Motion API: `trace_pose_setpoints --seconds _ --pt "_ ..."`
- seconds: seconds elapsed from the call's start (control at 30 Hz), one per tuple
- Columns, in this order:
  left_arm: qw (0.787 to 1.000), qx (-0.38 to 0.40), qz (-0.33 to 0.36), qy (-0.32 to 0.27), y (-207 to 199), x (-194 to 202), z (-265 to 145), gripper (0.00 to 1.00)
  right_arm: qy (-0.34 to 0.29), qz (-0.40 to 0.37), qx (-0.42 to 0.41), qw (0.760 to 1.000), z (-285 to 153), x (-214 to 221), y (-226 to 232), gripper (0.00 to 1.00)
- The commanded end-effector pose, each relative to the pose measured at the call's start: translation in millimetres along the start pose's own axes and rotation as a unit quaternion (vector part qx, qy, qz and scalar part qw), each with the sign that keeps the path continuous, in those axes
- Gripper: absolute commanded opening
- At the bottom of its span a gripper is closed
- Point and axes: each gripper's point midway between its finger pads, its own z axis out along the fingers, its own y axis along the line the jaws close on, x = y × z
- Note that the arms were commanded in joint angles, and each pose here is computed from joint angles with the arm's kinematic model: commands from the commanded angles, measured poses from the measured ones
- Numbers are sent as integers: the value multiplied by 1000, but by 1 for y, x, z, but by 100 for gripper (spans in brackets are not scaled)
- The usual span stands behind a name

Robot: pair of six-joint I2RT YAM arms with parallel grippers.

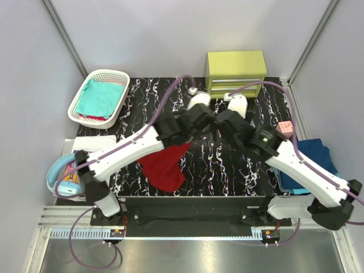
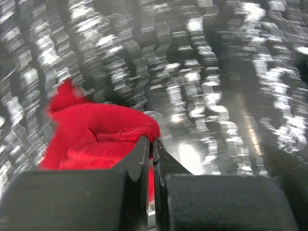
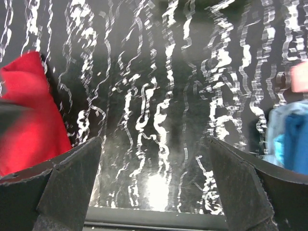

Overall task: Fold and stack the t-shirts
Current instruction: Move the tshirt to the center of the board

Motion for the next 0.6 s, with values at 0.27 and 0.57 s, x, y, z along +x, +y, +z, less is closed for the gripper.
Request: trace_pose_setpoints --seconds 0.27,0.57 --pt "984 158 77 7 -193 19 11 15 -70 54 27 996 -51 -38 -49 100" --pt "998 13 25 -56 -111 10 7 99 -61 40 28 997 -49 -29 -52 100"
